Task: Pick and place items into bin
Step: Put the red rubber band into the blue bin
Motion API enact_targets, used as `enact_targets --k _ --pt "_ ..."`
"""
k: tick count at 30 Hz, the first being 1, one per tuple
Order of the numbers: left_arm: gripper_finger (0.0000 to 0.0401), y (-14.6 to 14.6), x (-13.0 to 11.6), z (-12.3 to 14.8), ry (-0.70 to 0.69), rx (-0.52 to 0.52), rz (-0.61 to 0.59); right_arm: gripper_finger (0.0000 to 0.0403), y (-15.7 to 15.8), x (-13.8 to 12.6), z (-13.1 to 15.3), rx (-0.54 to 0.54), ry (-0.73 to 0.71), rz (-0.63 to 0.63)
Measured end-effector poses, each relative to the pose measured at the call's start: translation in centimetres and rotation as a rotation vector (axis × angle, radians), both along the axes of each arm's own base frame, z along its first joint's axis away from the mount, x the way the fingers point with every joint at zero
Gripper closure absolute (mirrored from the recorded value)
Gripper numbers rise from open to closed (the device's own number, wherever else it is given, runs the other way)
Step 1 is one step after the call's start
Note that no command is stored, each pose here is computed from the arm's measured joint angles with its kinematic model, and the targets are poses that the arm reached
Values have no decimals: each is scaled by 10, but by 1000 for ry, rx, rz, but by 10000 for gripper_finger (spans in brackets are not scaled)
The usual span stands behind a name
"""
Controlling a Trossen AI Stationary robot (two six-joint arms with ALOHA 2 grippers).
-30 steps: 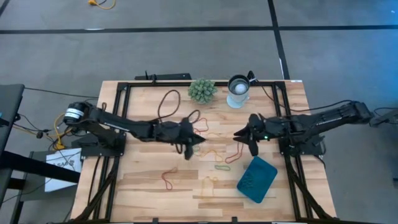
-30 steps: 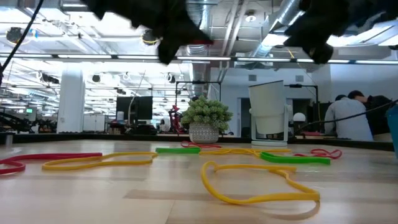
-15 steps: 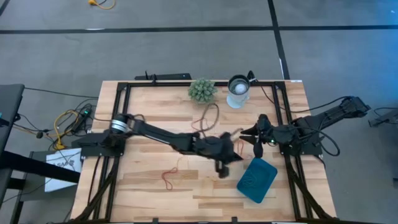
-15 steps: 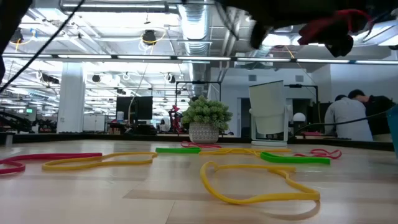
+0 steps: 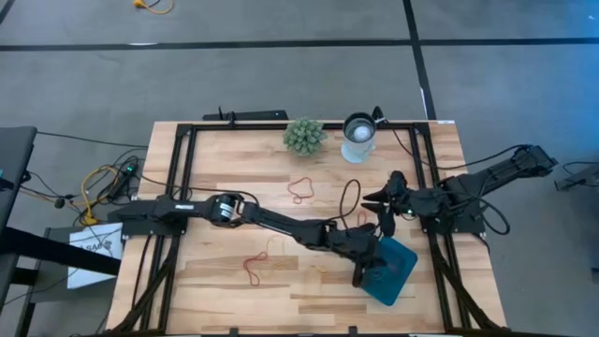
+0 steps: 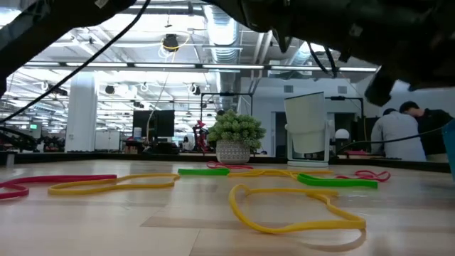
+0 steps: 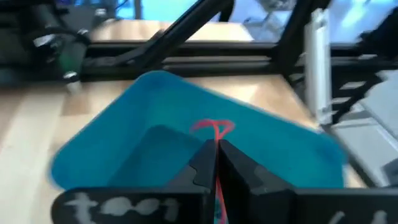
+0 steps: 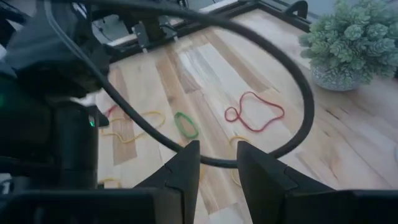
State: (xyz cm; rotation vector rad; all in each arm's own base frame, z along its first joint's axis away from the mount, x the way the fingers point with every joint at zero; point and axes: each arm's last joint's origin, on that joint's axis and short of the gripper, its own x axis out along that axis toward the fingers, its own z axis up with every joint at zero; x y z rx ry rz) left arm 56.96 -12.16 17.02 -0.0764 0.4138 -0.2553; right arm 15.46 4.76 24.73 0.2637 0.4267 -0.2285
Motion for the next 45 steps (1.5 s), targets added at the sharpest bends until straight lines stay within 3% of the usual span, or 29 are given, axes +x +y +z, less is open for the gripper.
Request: enact_targets --k 11,21,26,29,31,34,36,41,45 --pt "390 12 2 -7 0 130 -7 301 0 -1 -1 -2 12 3" --pt "306 17 2 -10 11 249 69 301 0 -1 -1 -3 13 2" --pt "281 20 -6 -5 118 289 72 301 0 -1 -1 -2 15 3" --pt "279 23 -22 22 224 325 50 301 0 -1 0 0 13 3" --pt "282 28 -37 44 301 403 84 301 0 -1 -1 0 19 6" --pt "285 41 -61 85 362 584 241 301 0 -1 -1 5 22 15" --pt "286 51 -80 123 352 649 334 301 1 -1 -1 5 21 17" --pt "286 70 -141 210 311 660 389 301 1 0 1 17 1 10" --pt "287 92 -204 270 278 603 549 301 1 0 -2 28 28 30"
